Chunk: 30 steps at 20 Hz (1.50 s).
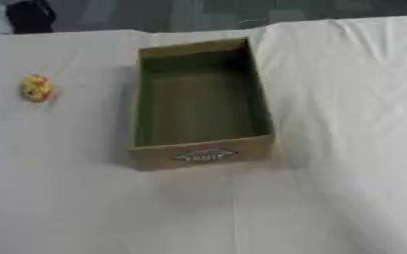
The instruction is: Pick up objects on the table and place them in the box.
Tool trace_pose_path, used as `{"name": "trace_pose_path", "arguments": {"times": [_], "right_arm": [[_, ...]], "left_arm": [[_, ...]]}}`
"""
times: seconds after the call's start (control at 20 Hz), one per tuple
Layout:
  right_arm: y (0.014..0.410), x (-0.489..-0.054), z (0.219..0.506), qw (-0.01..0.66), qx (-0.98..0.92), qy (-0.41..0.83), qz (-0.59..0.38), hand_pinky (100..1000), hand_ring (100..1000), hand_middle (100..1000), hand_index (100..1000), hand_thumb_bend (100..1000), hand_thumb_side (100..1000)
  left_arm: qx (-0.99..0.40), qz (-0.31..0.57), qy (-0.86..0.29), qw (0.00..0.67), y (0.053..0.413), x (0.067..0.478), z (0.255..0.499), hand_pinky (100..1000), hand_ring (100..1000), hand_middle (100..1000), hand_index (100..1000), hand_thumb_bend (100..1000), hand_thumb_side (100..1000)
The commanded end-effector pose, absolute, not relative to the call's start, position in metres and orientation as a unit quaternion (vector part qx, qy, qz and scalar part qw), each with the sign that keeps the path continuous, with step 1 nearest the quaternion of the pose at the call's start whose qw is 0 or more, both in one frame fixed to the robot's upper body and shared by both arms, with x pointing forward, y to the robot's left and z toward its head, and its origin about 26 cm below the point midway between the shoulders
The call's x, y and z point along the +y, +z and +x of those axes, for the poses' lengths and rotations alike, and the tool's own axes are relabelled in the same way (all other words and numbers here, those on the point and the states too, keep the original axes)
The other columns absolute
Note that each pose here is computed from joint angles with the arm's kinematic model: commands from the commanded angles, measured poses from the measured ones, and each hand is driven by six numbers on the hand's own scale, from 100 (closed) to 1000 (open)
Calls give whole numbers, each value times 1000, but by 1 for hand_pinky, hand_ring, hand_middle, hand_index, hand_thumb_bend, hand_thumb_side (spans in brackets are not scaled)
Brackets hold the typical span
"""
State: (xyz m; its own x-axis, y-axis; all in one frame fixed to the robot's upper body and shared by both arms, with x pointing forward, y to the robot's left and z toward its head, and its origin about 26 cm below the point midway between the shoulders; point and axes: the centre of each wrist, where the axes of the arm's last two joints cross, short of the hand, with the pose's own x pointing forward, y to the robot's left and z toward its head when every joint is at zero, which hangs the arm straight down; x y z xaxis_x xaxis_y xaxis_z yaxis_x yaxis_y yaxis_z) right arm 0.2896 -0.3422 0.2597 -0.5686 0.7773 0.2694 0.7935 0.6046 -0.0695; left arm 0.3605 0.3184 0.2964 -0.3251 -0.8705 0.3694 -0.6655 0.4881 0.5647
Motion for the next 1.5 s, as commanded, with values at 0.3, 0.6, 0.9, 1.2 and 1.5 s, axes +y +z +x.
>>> {"name": "trace_pose_path", "arguments": {"times": [0.3,0.6,0.9,1.2,1.5], "right_arm": [[271,-341,286,121,-890,-12,-439,714,731,748,848,100,775],[271,-340,287,122,-891,-11,-436,714,734,750,848,100,775],[270,-340,287,124,-892,-11,-435,715,734,749,848,100,776],[269,-340,287,126,-892,-9,-434,715,734,750,848,100,776],[268,-340,287,128,-892,-7,-434,716,735,750,848,100,778]], "left_arm": [[-743,513,-282,325,288,315,392,683,765,755,979,791,941],[-702,510,-359,343,264,309,417,690,778,767,956,782,900],[-662,505,-419,362,245,311,438,693,791,782,995,827,854],[-607,515,-462,392,233,324,450,696,811,797,1000,857,809],[-561,530,-486,410,239,333,456,709,825,810,1000,760,763]]}}
